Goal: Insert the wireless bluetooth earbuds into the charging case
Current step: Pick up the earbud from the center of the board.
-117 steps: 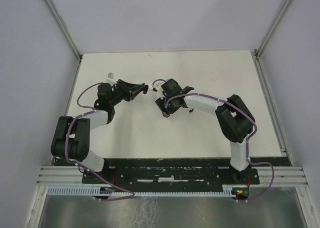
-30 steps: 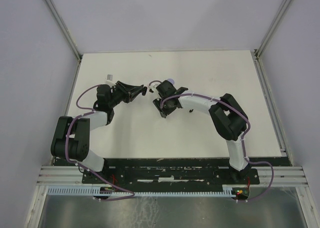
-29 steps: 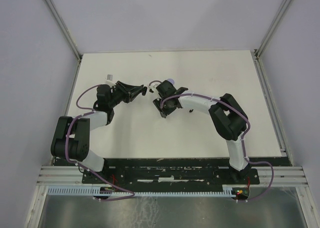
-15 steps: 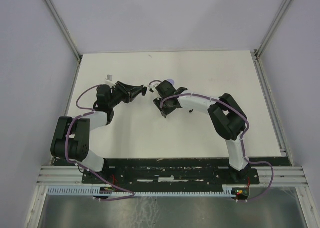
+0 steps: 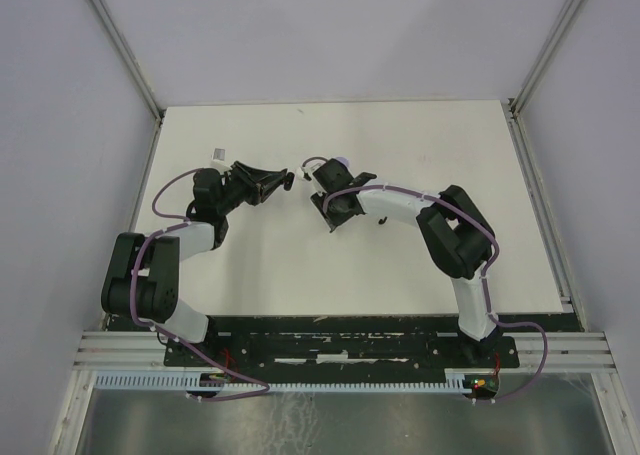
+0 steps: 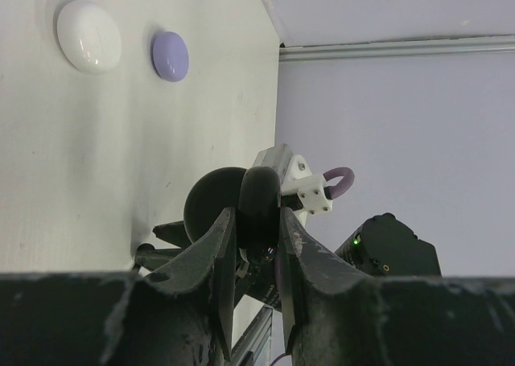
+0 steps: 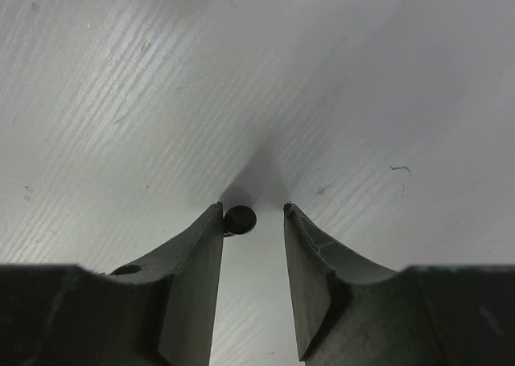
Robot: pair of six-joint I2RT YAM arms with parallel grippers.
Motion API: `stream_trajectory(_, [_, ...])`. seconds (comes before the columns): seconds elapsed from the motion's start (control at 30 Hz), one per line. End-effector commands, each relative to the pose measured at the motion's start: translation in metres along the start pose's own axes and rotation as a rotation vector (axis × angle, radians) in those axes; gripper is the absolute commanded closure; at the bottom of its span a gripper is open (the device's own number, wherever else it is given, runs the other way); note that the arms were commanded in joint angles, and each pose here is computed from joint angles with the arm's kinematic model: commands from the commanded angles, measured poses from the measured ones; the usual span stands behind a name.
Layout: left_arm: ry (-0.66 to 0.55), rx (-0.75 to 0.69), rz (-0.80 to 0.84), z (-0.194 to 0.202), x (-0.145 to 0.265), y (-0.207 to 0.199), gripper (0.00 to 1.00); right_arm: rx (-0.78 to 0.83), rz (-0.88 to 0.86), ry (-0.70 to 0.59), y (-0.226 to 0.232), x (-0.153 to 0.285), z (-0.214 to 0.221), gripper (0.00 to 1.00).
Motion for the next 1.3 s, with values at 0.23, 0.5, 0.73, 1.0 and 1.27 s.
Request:
stream_trajectory(0.23, [-0.029, -0.024, 0.072, -0.009, 0.0033, -0.0225, 0.97, -0.029, 0.012, -0.057, -0.002, 0.0028, -0.017, 0.6])
stream_trajectory(0.5, [-0.029, -0.026, 0.073, -0.0088, 0.0034, -0.0231, 0.97, -0.035, 0.01, -0.055, -0.0018, 0.0038, -0.0164, 0.61])
stream_trajectory(0.73, [-0.029, -0.025, 0.074, -0.0088, 0.0036, -0.0233, 0.97, -0.039, 0.011, -0.054, -0.002, 0.0049, -0.0158, 0.63])
stream_trajectory(1.0, [-0.03, -0.026, 0.074, -0.009, 0.0037, -0.0234, 0.97, -0.045, 0.012, -0.054, -0.0023, 0.0062, -0.0155, 0.64])
stream_trajectory(1.27, [-0.029, -0.024, 0.072, -0.009, 0.0037, -0.0227, 0.97, -0.068, 0.03, -0.049, -0.0031, 0.0093, -0.0149, 0.61])
Point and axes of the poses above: each gripper's point midway between its finger pads, its own x axis back along the fingers, its own y axis along the line the jaws close on, z = x × y, the point moved 7 cm from there along x, back along the fingers, and after that the axes turned 4 degrees about -x, right-handed, at the moved point
